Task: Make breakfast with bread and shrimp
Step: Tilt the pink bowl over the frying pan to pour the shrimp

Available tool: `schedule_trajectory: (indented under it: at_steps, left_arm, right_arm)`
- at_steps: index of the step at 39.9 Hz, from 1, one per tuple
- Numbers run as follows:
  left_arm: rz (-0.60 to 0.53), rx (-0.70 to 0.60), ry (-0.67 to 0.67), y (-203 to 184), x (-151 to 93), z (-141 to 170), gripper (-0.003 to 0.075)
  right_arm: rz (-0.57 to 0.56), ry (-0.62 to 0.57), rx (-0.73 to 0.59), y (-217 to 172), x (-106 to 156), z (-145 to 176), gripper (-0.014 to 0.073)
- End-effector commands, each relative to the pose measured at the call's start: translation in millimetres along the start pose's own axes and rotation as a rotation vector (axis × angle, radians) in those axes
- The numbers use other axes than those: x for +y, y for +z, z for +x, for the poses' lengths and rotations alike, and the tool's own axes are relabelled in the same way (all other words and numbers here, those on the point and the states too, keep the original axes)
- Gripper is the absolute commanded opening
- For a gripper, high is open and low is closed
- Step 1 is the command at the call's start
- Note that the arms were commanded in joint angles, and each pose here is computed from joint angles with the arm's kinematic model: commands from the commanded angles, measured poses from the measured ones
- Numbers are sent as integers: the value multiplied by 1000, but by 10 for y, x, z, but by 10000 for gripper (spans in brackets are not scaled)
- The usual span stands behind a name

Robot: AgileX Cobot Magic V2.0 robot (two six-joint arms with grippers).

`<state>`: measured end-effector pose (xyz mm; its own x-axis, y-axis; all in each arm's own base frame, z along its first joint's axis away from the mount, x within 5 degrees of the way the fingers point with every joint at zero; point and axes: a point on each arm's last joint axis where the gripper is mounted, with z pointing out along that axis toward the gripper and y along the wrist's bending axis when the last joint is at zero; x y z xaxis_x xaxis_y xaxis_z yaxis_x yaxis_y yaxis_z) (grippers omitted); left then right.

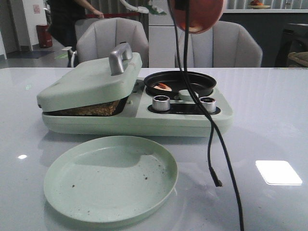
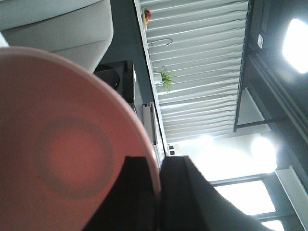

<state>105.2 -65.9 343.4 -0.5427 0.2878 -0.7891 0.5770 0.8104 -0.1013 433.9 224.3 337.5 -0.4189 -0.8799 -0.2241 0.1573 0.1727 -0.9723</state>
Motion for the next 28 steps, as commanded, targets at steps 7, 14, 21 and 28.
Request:
schedule_trajectory:
  at_steps: [7, 14, 21, 28]
  left_arm:
    - [1, -95, -7, -64, -18, -123, 101]
    - [1, -95, -7, -64, -18, -123, 101]
    - [1, -95, -7, -64, -18, -123, 101]
    - [24, -57, -16, -64, -40, -88, 101]
  right_arm:
    - [144, 58, -9, -68, -548, 41, 41]
    - [144, 58, -9, -68, -548, 41, 41]
    - [144, 58, -9, -68, -548, 41, 41]
    - [142, 61, -21, -128, -549, 3, 41]
